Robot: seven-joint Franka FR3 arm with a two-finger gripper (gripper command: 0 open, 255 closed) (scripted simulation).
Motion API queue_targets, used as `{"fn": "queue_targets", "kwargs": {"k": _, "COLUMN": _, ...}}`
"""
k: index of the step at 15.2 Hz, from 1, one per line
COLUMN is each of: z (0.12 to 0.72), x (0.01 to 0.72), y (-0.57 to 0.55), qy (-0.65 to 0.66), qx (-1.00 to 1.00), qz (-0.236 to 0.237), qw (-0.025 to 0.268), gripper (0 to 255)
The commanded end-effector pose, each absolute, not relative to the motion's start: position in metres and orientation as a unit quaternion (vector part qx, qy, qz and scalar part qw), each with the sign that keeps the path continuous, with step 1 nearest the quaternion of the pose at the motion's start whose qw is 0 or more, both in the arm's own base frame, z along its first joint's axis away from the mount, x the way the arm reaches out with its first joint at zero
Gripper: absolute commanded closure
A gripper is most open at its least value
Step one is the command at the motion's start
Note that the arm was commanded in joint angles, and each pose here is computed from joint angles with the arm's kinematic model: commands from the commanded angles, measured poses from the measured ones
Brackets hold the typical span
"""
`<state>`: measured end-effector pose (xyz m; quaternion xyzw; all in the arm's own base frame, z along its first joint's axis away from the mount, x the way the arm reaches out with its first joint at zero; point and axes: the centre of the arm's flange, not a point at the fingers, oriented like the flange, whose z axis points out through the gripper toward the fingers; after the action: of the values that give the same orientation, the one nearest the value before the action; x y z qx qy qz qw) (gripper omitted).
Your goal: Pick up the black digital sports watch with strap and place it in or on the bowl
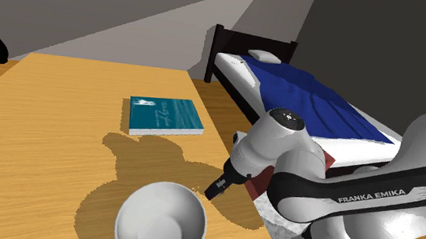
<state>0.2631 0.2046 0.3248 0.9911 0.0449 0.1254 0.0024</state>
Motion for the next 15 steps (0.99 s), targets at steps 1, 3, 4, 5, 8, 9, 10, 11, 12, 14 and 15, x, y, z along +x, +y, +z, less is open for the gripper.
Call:
{"fn": "queue_targets", "kwargs": {"k": 1, "z": 0.3240, "x": 0.2632, "y": 0.2043, "qy": 0.045, "qx": 0.991, "qz": 0.126, "qw": 0.002, "gripper": 0}}
{"fn": "queue_targets", "kwargs": {"k": 3, "z": 0.3240, "x": 0.2632, "y": 0.2043, "qy": 0.045, "qx": 0.991, "qz": 0.126, "qw": 0.002, "gripper": 0}}
{"fn": "queue_targets", "kwargs": {"k": 4, "z": 0.3240, "x": 0.2632, "y": 0.2043, "qy": 0.045, "qx": 0.991, "qz": 0.126, "qw": 0.002, "gripper": 0}}
{"fn": "queue_targets", "kwargs": {"k": 5, "z": 0.3240, "x": 0.2632, "y": 0.2044, "qy": 0.045, "qx": 0.991, "qz": 0.126, "qw": 0.002, "gripper": 0}}
{"fn": "queue_targets", "kwargs": {"k": 8, "z": 0.3240, "x": 0.2632, "y": 0.2044, "qy": 0.045, "qx": 0.991, "qz": 0.126, "qw": 0.002, "gripper": 255}}
{"fn": "queue_targets", "kwargs": {"k": 9, "z": 0.3240, "x": 0.2632, "y": 0.2044, "qy": 0.045, "qx": 0.991, "qz": 0.126, "qw": 0.002, "gripper": 255}}
{"fn": "queue_targets", "kwargs": {"k": 10, "z": 0.3241, "x": 0.2632, "y": 0.2044, "qy": 0.045, "qx": 0.991, "qz": 0.126, "qw": 0.002, "gripper": 255}}
{"fn": "queue_targets", "kwargs": {"k": 11, "z": 0.3240, "x": 0.2632, "y": 0.2043, "qy": 0.045, "qx": 0.991, "qz": 0.126, "qw": 0.002, "gripper": 255}}
{"fn": "queue_targets", "kwargs": {"k": 12, "z": 0.3241, "x": 0.2630, "y": 0.2043, "qy": 0.045, "qx": 0.991, "qz": 0.126, "qw": 0.002, "gripper": 255}}
{"fn": "queue_targets", "kwargs": {"k": 14, "z": 0.3241, "x": 0.2631, "y": 0.2043, "qy": 0.045, "qx": 0.991, "qz": 0.126, "qw": 0.002, "gripper": 255}}
{"fn": "queue_targets", "kwargs": {"k": 15, "z": 0.3240, "x": 0.2632, "y": 0.2043, "qy": 0.045, "qx": 0.991, "qz": 0.126, "qw": 0.002, "gripper": 255}}
